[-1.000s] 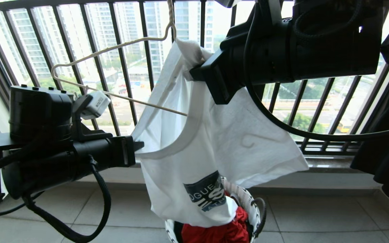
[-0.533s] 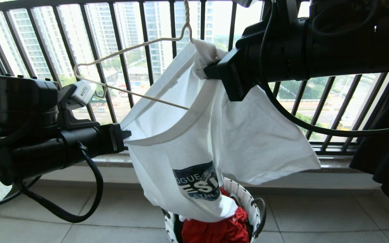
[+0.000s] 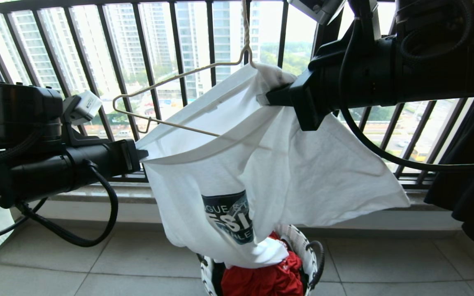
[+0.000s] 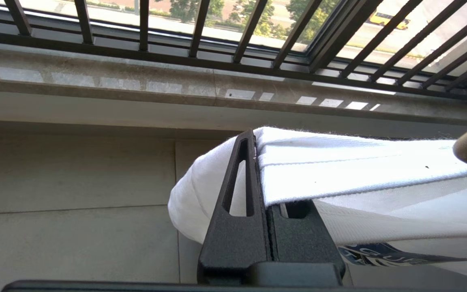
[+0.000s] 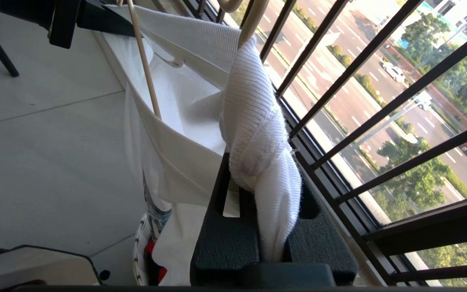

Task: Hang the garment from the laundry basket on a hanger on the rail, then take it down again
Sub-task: Hang the clothes on the clothes rack

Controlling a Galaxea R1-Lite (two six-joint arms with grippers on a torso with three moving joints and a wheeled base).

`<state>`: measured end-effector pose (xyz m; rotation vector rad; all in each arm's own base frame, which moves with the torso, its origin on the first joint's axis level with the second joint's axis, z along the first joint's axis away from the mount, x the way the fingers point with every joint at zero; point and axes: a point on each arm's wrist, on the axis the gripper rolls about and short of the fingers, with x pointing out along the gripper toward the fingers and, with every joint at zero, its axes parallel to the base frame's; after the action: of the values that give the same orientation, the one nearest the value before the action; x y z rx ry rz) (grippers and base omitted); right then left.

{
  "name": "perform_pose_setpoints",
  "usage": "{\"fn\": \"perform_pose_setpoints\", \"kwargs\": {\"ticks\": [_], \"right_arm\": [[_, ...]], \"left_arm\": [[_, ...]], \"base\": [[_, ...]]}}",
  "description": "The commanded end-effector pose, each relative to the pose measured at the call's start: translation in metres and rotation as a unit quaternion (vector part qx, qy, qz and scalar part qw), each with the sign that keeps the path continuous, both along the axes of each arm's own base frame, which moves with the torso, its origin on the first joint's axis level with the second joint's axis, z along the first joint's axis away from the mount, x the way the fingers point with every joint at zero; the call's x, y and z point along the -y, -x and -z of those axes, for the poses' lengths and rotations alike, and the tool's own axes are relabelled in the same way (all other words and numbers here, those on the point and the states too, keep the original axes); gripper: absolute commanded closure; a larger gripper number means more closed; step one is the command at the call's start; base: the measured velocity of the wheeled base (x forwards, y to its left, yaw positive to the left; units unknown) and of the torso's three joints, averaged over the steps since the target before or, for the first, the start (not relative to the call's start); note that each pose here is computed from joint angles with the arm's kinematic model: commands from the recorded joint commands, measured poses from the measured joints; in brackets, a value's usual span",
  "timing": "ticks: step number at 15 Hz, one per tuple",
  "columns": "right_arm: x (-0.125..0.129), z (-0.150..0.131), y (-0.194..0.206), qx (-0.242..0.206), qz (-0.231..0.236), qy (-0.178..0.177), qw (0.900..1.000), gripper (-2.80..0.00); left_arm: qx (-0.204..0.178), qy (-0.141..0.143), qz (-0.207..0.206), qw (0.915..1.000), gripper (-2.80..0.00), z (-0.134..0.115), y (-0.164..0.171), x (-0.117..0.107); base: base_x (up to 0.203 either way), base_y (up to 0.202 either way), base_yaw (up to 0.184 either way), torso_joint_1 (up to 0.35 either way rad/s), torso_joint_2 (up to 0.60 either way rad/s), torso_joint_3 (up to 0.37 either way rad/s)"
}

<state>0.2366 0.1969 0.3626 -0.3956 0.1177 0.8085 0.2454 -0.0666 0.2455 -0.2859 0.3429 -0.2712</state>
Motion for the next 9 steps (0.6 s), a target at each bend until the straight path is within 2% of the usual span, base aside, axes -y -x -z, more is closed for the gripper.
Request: {"fn": "perform_pose_setpoints", "kwargs": {"ticks": [1, 5, 9], "right_arm": [[0.012, -0.004, 0.003, 0.001, -0.001, -0.006, 1.000, 0.00], [0.025, -0.002, 0.003, -0.006, -0.011, -0.010, 1.000, 0.00], [0.038, 0.007, -0.004, -0.025, -0.012, -0.006, 1.000, 0.00]], "left_arm": [[-0.010, 0.004, 0.004, 0.9999, 0.00, 0.004, -0.006, -0.004], [-0.031, -0.001, 0.003, 0.9995, 0.00, 0.017, -0.017, -0.002], [-0.030, 0.000, -0.014, 0.9994, 0.00, 0.016, -0.026, -0.010]], "base": [[0.000, 0.000, 0.000, 0.000, 0.00, 0.000], [0.000, 0.000, 0.000, 0.000, 0.00, 0.000], [0.000, 0.000, 0.000, 0.000, 0.00, 0.000]]}}
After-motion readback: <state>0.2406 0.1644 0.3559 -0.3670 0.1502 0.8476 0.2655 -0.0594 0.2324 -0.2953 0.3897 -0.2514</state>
